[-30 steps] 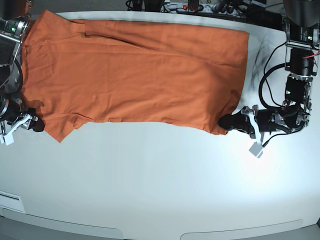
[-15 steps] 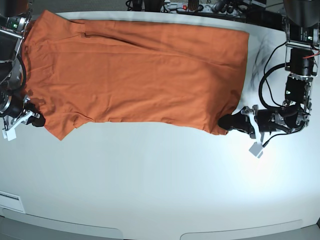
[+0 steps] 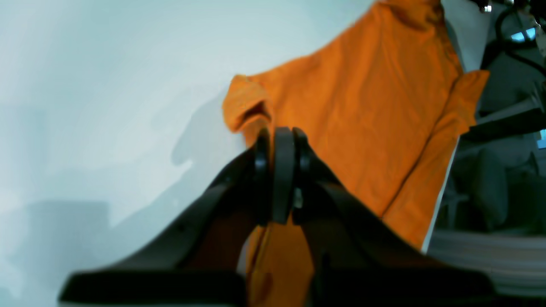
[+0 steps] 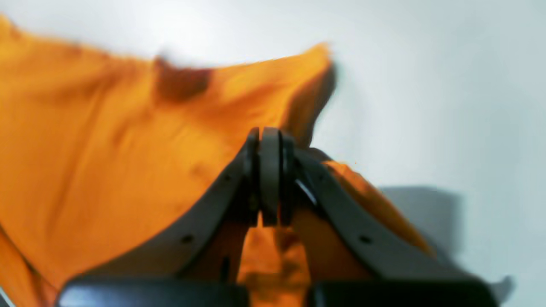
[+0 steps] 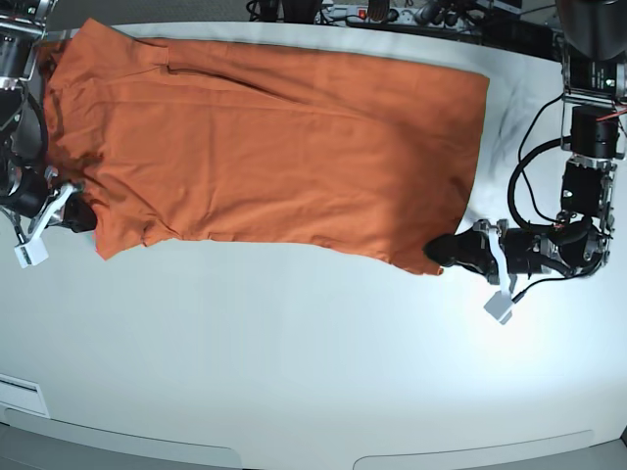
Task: Fold the T-shirt properly
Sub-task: 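Fold the grasped edge with both grippers over toward the first fold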
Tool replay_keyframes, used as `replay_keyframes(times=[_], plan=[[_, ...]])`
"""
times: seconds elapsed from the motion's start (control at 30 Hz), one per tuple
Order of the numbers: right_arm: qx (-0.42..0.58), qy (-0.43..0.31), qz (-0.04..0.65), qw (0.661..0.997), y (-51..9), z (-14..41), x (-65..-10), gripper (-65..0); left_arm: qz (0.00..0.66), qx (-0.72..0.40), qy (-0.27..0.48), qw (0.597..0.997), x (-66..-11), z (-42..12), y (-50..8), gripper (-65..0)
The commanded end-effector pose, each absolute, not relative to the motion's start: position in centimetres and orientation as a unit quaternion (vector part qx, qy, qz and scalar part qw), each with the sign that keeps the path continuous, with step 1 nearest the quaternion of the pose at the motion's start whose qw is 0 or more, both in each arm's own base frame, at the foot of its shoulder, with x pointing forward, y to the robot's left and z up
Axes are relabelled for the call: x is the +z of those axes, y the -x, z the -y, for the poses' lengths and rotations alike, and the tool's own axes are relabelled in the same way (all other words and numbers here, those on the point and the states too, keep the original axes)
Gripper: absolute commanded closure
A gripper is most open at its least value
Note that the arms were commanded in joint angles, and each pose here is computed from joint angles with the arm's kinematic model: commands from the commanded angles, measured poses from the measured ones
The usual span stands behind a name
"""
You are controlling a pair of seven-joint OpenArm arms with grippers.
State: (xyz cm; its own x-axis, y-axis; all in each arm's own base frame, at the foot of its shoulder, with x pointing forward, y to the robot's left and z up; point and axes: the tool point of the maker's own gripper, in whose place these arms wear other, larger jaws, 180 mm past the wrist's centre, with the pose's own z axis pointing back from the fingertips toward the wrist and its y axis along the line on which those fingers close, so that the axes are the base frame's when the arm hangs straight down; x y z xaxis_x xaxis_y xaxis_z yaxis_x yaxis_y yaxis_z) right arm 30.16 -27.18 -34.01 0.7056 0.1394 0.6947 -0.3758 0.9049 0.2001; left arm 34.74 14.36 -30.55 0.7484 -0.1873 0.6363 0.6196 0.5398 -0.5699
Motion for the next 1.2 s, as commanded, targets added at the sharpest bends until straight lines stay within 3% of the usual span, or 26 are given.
replay_keyframes(times=[0.0, 0.33, 0.67, 0.9, 1.17], plan=[[0.16, -0.151, 0.39, 0.894, -30.9, 27.4, -31.8, 0.0, 0.277, -0.257, 0.415, 0.828, -29.0, -14.4, -35.1, 0.0], [0.145, -0.073, 0.41, 0.898, -27.2, 31.5, -29.9, 0.0, 0.253, -0.291, 0.374, 0.844, -29.5, -16.8, -31.6, 0.0], [0.137, -0.077, 0.393, 0.906, -25.4, 32.1, -30.7, 0.0, 0.263, -0.283, 0.334, 0.86, -28.2, -20.5, -31.9, 0.0], [0.136, -0.078, 0.398, 0.904, -25.5, 32.1, -30.5, 0.0, 0.249, -0.285, 0.359, 0.853, -27.8, -19.9, -31.1, 0.0], [0.143, -0.071, 0.409, 0.898, -26.1, 32.4, -29.7, 0.0, 0.317, -0.279, 0.304, 0.854, -27.2, -20.8, -34.3, 0.0]])
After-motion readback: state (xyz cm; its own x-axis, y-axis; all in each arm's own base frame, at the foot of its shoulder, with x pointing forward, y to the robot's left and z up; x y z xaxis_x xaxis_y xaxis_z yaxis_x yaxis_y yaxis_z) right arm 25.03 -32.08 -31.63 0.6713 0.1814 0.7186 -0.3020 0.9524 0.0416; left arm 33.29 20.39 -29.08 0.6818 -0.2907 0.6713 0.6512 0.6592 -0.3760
